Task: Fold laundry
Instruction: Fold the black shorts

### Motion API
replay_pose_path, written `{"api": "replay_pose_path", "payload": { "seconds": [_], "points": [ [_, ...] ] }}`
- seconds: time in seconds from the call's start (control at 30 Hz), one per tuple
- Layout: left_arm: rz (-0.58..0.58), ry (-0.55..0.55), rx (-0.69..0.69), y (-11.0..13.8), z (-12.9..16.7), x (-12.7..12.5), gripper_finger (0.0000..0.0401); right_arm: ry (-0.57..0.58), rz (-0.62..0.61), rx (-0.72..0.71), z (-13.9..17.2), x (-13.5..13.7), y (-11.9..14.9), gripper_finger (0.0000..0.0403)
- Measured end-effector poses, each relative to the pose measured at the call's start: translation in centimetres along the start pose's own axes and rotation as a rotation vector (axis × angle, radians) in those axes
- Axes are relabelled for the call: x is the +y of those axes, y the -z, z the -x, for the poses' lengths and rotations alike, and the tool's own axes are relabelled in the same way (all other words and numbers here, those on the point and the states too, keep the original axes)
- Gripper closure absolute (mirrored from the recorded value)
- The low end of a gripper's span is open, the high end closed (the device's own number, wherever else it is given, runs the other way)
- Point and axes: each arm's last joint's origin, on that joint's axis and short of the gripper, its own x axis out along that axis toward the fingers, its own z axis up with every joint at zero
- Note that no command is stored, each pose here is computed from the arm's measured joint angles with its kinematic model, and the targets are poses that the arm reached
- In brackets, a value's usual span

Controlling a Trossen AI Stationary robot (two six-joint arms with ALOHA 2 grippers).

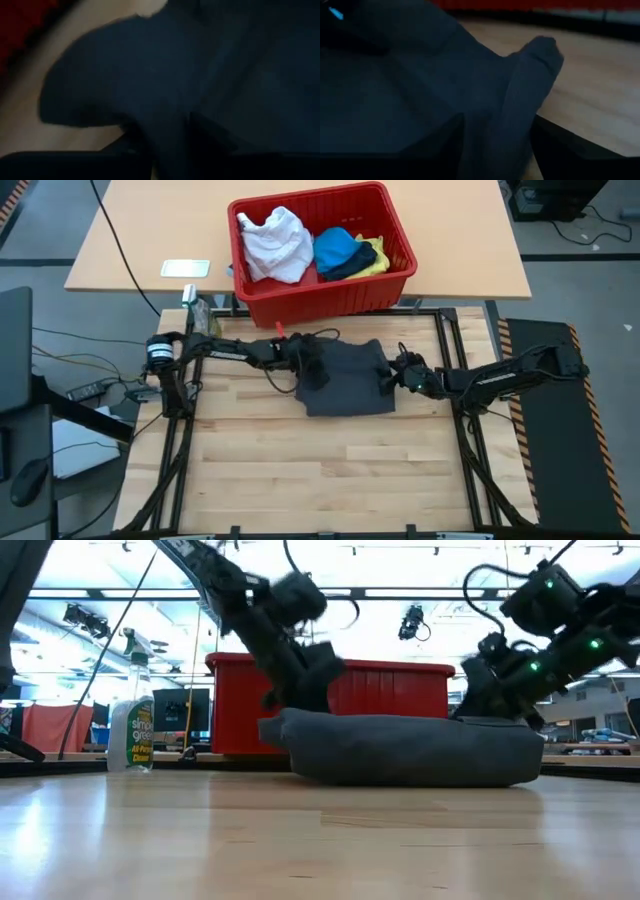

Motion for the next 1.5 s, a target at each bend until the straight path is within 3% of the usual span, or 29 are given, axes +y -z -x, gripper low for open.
{"api": "replay_pose_path", "payload": {
  "seconds": [0.2, 0.33, 0.5, 0.67, 0.87, 1.03, 1.17, 1.37, 1.5],
  "points": [
    [-0.049, -0.061, -0.061, -1.5, 3.9, 0.6, 0.0244, -0.021, 0.068, -0.049, 0.6, 0.9, -0.7, 0.0171],
    [-0.075, -0.049, -0.105, -1.9, 4.5, 0.3, 0.0235, 0.108, 0.132, -0.113, 1.1, 0.8, -0.5, 0.0175],
    [-0.127, 0.143, -0.198, -2.1, 3.8, -2.8, 0.0234, 0.242, 0.164, -0.196, 1.6, 0.8, -0.3, 0.0184],
    [-0.184, 0.241, -0.252, -0.8, 1.2, -6.6, 0.0234, 0.222, 0.134, -0.237, 1.9, 1.3, -0.5, 0.0194],
    [-0.206, 0.229, -0.004, 4.9, -4.0, -9.0, 0.0234, 0.161, 0.167, -0.224, 2.3, 2.0, -0.2, 0.0201],
    [-0.156, 0.12, 0.167, 7.6, -4.2, -10.0, 0.0235, 0.122, 0.221, -0.198, 2.9, 2.5, 0.6, 0.0206],
    [-0.198, 0.035, 0.247, 9.2, -1.2, -11.8, 0.0235, 0.096, 0.244, -0.19, 3.4, 2.8, 1.2, 0.0211],
    [-0.309, -0.108, 0.376, 12.2, 7.1, -13.8, 0.0235, 0.03, 0.252, -0.185, 4.3, 3.6, 1.8, 0.0216],
    [-0.286, -0.184, 0.385, 14.4, 12.8, -14.8, 0.0235, -0.008, 0.249, -0.19, 4.8, 4.0, 2.0, 0.0218]
  ]
}}
